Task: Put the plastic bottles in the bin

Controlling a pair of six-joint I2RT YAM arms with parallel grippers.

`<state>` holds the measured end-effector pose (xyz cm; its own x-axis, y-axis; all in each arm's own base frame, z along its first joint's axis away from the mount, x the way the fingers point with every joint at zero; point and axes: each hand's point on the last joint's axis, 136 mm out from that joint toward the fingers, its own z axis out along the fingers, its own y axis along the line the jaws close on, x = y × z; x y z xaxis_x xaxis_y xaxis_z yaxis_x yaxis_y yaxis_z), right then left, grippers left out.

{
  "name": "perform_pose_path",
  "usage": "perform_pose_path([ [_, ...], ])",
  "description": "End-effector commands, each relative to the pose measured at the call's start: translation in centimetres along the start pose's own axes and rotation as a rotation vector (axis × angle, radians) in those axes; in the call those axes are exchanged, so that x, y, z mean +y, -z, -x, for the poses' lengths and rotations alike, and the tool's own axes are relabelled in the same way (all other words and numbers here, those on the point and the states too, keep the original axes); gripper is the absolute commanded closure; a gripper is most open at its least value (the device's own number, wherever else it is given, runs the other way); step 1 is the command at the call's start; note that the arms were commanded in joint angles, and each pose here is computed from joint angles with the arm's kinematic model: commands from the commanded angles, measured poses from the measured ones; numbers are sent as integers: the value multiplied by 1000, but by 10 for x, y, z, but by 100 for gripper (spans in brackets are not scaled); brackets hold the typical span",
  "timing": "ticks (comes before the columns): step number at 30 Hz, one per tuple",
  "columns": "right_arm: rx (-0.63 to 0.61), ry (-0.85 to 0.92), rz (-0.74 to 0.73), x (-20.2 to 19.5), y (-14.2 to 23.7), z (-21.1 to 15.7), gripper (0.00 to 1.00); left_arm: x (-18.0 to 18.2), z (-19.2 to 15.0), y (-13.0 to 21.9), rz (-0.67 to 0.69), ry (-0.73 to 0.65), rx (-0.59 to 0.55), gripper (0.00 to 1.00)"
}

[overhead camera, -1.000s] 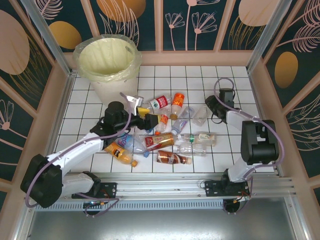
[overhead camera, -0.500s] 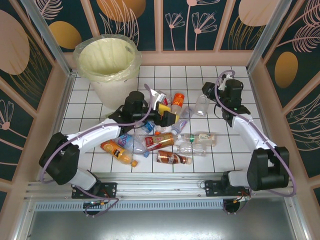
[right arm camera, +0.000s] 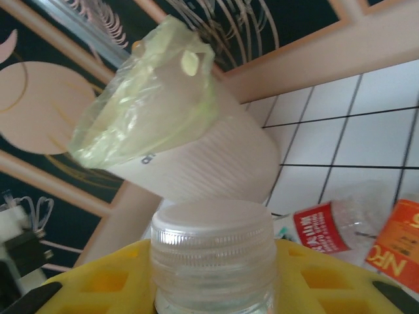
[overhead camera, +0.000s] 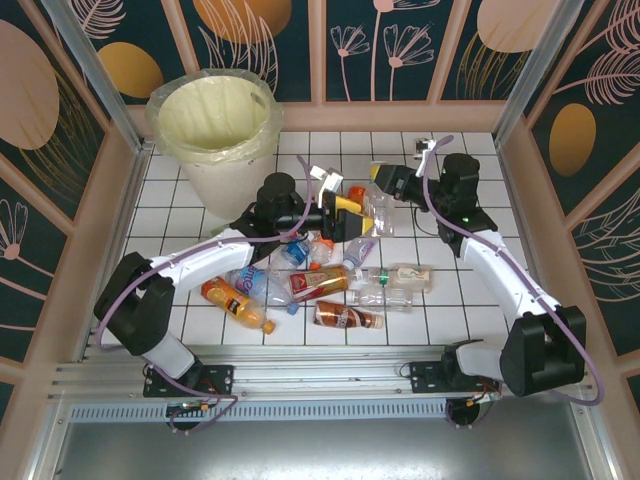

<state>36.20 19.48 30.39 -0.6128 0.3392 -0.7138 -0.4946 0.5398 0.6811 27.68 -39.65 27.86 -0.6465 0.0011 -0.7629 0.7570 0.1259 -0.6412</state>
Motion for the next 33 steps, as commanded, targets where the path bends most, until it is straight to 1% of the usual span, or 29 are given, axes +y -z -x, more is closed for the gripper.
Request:
perform_pose_path([
  [1,-41,55,147,49,10,22,60,-11,16,-5,-27,-1,-42,5],
  [9,-45,63,167,60,13,22,60,-1,15,-9,22,39,-29,8],
  [15,-75,85,90,51,15,25,60,20,7,-7,135,62,-7,9],
  [18,-85,98,47,46,15,27,60,21,5,-6,148,63,-5,8],
  [21,-89,110,10,43,13,28,60,18,6,-6,144,55,-8,6],
  [24,-75,106,53,49,12,25,60,12,7,-8,108,46,-5,5],
  [27,-58,92,95,54,9,22,60,1,8,-10,43,41,-3,5],
  [29,-55,86,111,56,9,21,60,-5,7,-10,15,35,-2,6],
  [33,-48,83,135,59,9,19,60,-8,5,-11,-1,36,9,9],
])
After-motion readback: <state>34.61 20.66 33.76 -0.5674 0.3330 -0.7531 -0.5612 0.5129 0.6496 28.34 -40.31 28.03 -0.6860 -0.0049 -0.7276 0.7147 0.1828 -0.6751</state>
